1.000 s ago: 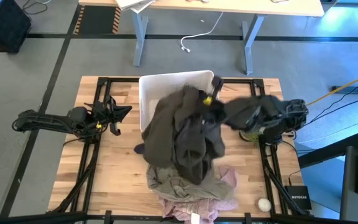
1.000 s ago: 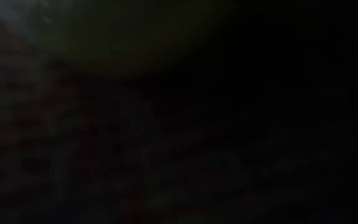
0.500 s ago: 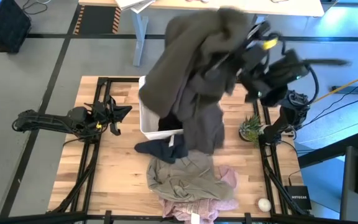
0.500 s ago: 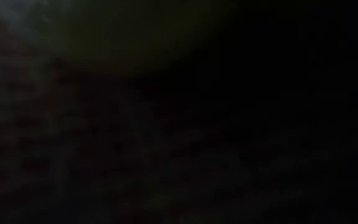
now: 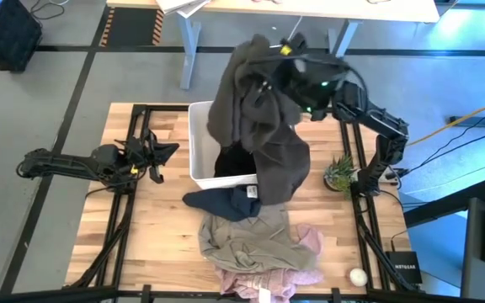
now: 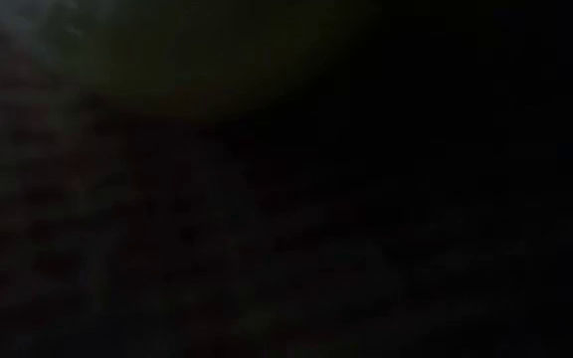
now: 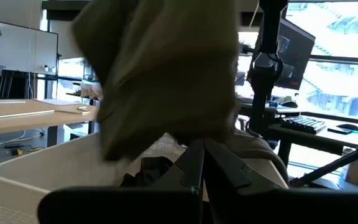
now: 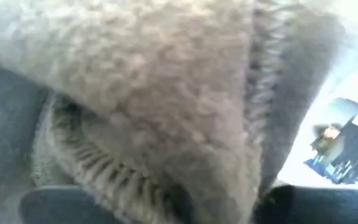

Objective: Sort clothes
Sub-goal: Put the gray jacket into the laundry bin

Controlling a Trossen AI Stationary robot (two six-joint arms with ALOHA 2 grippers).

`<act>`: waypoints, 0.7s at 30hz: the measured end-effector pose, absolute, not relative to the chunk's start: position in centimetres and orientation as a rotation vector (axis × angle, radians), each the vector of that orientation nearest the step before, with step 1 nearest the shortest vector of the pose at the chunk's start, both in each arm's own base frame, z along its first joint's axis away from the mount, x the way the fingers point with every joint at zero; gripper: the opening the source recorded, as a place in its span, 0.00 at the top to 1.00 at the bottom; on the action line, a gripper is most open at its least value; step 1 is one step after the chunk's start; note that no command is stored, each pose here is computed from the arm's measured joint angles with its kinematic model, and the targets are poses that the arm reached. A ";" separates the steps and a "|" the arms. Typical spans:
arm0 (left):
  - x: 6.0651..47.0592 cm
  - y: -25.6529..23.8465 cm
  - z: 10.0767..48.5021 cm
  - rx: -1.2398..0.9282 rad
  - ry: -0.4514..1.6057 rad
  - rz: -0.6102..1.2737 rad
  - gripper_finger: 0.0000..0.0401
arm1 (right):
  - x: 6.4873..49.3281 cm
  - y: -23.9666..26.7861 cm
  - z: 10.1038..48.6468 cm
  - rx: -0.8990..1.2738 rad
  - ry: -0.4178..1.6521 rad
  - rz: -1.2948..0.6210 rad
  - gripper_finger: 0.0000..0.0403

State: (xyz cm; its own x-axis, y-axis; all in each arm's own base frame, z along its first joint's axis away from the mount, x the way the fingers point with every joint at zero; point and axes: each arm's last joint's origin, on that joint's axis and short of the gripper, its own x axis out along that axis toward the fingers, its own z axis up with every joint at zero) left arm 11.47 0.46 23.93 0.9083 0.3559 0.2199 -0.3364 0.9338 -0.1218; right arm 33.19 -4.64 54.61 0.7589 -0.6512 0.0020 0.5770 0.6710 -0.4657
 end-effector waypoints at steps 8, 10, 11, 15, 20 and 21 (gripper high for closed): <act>11.5 0.5 23.8 -0.080 -0.226 0.358 0.99 | 33.9 -3.9 51.3 -0.344 0.385 -0.615 0.73; 11.5 0.5 23.7 -0.080 -0.219 0.358 0.99 | 33.7 -3.4 51.0 -0.324 0.418 -0.601 0.66; 11.5 0.5 23.7 -0.079 -0.215 0.358 0.99 | 33.5 -3.0 50.9 -0.314 0.430 -0.584 0.62; 11.6 0.5 23.3 -0.094 -0.185 0.356 0.99 | 32.0 -0.8 50.5 -0.269 0.507 -0.514 0.47; 11.6 0.5 23.5 -0.120 -0.200 0.352 0.99 | 30.0 2.4 48.2 -0.176 0.748 -0.425 0.36; 11.6 0.5 23.5 -0.124 -0.201 0.352 0.99 | 29.6 3.0 47.6 -0.156 0.809 -0.400 0.36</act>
